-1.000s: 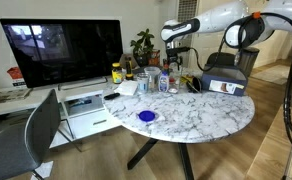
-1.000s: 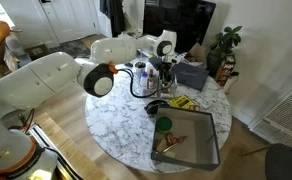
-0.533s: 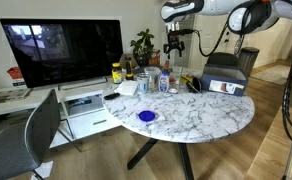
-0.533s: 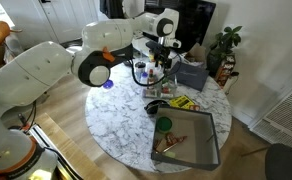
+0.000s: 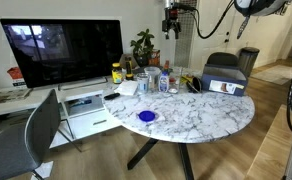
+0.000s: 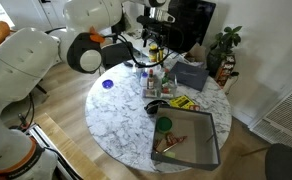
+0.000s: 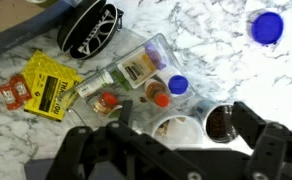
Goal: Pick up the white container from the clear cup and put it in the clear storage container
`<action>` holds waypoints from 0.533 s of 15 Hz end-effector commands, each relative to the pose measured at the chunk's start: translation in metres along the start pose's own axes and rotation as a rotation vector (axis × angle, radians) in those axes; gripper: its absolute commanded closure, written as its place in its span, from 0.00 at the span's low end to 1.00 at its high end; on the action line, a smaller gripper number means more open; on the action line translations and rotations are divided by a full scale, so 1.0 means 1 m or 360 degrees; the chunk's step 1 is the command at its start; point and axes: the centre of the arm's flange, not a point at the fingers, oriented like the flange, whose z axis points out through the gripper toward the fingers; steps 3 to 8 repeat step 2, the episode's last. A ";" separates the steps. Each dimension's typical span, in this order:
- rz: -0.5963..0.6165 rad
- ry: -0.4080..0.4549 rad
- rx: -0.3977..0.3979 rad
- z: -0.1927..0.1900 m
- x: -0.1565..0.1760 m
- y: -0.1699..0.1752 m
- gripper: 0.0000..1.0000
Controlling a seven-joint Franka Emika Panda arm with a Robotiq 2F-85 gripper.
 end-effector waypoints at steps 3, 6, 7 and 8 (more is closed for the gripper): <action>-0.0084 0.0031 0.0010 -0.019 -0.006 -0.014 0.00; -0.0084 0.0031 0.0010 -0.019 -0.006 -0.014 0.00; -0.0084 0.0031 0.0010 -0.019 -0.006 -0.014 0.00; -0.0084 0.0031 0.0010 -0.019 -0.006 -0.014 0.00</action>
